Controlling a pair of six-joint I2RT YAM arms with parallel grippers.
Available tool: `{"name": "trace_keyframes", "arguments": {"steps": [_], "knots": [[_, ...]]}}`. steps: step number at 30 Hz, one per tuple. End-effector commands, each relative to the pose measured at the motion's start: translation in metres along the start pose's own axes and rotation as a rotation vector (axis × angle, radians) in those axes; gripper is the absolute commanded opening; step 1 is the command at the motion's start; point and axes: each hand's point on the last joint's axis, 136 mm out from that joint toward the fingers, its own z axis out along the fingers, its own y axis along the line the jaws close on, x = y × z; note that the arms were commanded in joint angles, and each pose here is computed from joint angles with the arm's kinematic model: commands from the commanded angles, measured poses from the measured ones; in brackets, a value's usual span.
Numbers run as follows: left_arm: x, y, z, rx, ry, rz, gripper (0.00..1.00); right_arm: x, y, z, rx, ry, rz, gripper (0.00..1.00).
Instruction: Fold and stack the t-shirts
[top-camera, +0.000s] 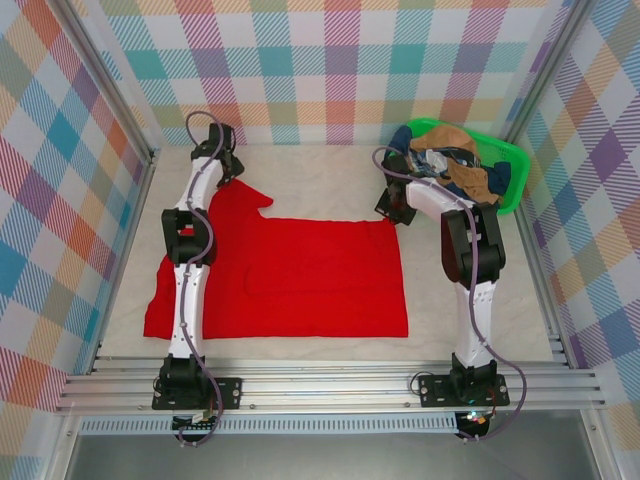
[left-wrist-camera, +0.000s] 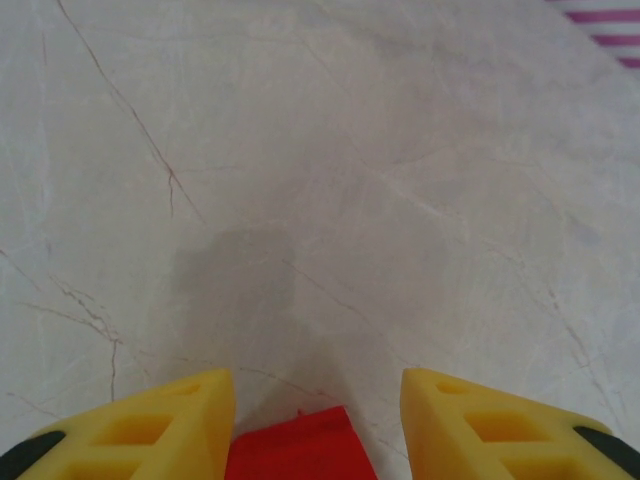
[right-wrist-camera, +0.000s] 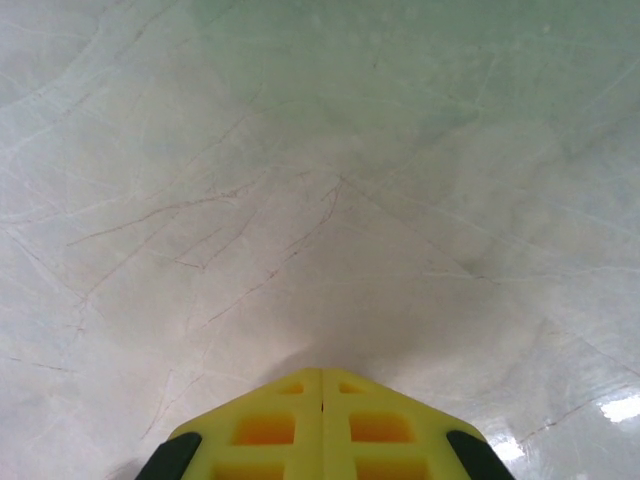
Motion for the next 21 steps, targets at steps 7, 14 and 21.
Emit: {"name": "trace_keyframes", "arguments": {"steps": [7,14,21], "knots": [[0.04,0.009,0.004,-0.106,0.107,0.068,0.28,0.009,-0.002,-0.005,-0.005,0.019,-0.004,0.0],[0.03,0.004,-0.006,-0.103,0.076,0.058,0.02,0.009,0.002,-0.006,-0.021,0.023,-0.006,0.0],[-0.016,-0.02,-0.073,-0.026,-0.045,0.047,0.0,0.004,0.01,-0.018,-0.065,0.015,-0.021,0.0]]}}
